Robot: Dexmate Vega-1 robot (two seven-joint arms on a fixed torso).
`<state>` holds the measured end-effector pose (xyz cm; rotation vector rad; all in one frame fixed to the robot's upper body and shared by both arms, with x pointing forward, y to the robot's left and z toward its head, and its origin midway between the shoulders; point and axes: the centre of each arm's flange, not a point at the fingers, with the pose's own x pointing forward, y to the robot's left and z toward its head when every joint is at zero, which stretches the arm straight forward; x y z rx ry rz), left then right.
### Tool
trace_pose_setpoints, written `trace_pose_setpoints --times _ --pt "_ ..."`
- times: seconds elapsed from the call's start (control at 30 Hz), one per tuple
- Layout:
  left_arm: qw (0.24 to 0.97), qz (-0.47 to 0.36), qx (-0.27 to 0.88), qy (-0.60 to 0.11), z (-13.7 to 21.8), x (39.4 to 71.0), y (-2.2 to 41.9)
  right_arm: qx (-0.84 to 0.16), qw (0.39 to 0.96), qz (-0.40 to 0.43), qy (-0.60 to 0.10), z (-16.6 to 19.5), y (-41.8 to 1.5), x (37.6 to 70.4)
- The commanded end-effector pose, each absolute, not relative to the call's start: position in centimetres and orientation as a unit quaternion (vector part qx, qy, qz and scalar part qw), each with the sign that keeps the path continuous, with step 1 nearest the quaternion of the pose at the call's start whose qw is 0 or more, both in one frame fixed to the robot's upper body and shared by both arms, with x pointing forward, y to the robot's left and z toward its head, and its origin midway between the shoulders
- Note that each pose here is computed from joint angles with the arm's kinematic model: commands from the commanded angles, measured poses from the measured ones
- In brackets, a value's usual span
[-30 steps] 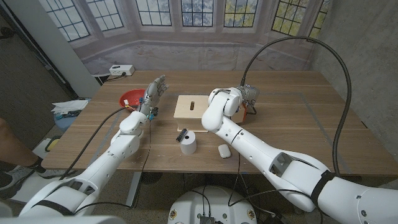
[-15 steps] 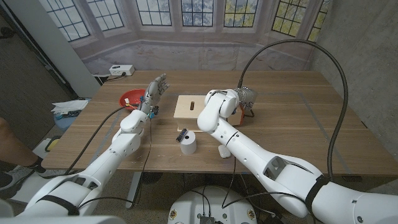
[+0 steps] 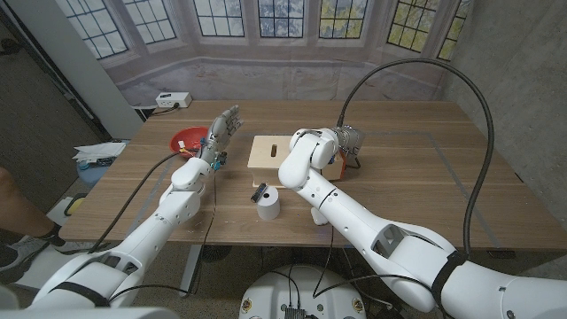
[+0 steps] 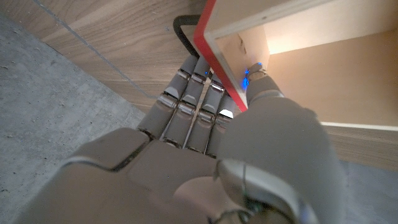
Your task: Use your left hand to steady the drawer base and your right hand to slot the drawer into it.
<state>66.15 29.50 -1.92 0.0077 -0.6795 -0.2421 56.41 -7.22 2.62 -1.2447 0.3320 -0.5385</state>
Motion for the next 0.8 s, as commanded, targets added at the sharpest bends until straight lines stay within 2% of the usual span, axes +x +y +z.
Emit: trace_pose_setpoints --times 0.03,0.8 --pt "0.941 -0.124 -0.003 -0.316 -4.0 63.2 28.9 -0.567 0.771 -0.244 0.156 2.1 -7.5 56.7" --pt "0.949 -0.139 -0.011 -0.281 -7.0 60.4 28.5 -0.561 0.777 -0.237 0.16 1.3 -7.2 57.2"
